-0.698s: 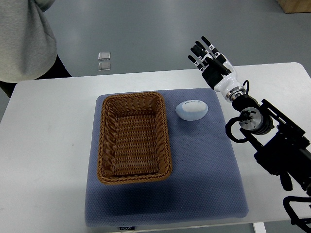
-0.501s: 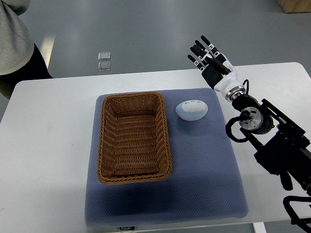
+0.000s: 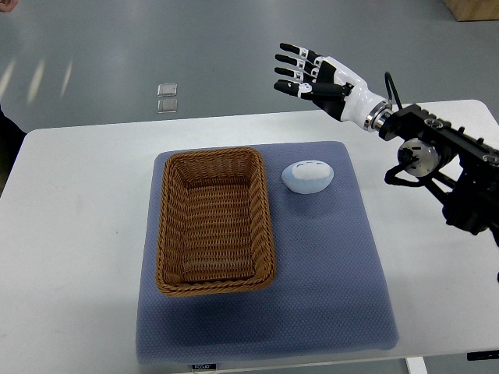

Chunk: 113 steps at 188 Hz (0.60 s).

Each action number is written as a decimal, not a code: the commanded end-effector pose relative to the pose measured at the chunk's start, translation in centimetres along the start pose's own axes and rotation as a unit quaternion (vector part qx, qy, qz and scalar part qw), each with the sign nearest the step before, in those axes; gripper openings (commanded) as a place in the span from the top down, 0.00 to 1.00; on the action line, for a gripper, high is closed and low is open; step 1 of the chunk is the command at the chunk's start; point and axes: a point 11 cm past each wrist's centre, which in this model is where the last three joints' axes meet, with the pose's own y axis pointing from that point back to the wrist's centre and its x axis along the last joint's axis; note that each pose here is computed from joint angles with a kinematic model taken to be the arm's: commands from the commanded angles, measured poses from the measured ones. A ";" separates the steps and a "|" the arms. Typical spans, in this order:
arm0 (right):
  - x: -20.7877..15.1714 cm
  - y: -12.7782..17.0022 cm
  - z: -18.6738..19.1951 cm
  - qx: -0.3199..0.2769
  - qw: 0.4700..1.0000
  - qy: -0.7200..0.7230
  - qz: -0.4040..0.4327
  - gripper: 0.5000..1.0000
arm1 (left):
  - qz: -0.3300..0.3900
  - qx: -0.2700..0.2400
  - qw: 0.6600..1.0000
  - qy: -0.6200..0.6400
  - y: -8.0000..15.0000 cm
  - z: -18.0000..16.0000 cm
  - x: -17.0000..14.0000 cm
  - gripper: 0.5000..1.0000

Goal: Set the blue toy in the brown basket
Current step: 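Move the right hand over the white egg-shaped toy and lower it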

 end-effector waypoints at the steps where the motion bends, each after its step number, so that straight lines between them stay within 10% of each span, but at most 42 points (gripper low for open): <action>1: 0.8 -0.4 -3.8 -0.045 0.986 0.154 -0.044 0.18 | -0.002 0.000 1.000 -0.001 0.0 0.0 -0.1 0.00; 60: 0.8 0.0 -5.8 -0.282 0.807 0.494 -0.160 0.18 | -0.002 0.000 1.000 -0.001 0.0 0.0 -0.1 0.00; 113: -0.7 0.0 0.1 -0.295 0.818 0.465 -0.166 0.19 | -0.002 -0.001 1.000 0.000 0.0 0.0 -0.1 0.00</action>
